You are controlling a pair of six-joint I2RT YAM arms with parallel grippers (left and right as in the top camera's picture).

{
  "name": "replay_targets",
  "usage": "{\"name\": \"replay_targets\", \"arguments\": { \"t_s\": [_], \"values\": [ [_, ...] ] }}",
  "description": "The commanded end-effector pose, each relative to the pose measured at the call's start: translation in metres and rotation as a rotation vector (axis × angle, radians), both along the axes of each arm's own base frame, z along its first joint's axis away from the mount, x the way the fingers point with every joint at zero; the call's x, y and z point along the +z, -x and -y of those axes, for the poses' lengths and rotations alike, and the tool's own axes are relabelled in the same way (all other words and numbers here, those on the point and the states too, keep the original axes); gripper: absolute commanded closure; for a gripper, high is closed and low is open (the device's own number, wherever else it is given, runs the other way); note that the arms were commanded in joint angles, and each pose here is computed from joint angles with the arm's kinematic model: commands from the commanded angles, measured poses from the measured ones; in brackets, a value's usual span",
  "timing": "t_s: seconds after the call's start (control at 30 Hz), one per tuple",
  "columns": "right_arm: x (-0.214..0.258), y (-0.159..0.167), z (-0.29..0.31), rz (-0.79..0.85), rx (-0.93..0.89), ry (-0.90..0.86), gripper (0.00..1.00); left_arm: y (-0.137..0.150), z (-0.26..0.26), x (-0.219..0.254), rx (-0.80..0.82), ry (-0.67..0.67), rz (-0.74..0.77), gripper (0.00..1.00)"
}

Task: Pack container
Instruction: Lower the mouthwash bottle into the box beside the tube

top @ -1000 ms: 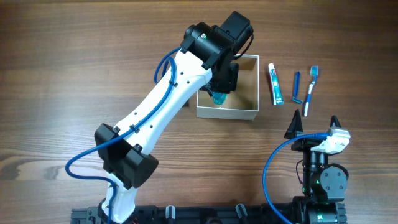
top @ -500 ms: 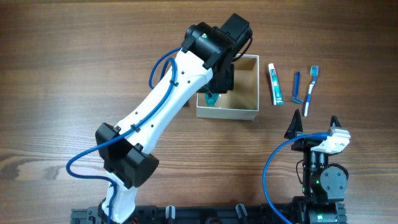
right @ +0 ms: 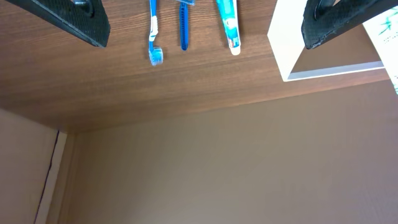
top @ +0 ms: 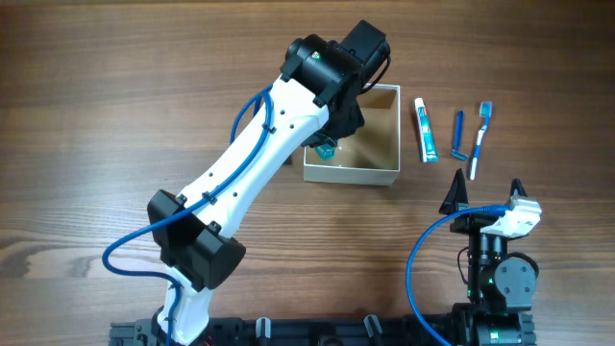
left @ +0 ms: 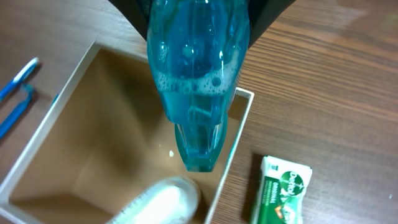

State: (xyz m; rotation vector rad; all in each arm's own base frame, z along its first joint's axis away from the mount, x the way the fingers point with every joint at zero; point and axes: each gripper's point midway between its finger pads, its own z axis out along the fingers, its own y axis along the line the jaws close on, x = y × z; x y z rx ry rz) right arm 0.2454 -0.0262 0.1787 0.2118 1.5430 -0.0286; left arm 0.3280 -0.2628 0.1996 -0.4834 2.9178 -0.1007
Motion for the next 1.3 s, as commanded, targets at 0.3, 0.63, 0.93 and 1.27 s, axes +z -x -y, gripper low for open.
{"name": "replay_targets", "arguments": {
  "t_s": [0.3,0.63,0.93,1.27],
  "values": [
    [0.002,0.001,0.000,0.013,0.003,-0.017,0.00,-0.012,-0.016,0.006,0.557,0.038,0.079,0.96],
    [0.002,0.001,0.000,0.013,0.003,-0.017,0.00,-0.009,-0.019,-0.002,0.695,0.049,0.064,0.93],
    [0.002,0.001,0.000,0.013,0.003,-0.017,0.00,-0.018,0.013,-0.006,0.666,0.166,0.067,0.96],
    [0.002,0.001,0.000,0.013,0.003,-0.017,0.00,-0.014,0.023,-0.006,0.645,0.188,0.051,0.96]
  ]
}}
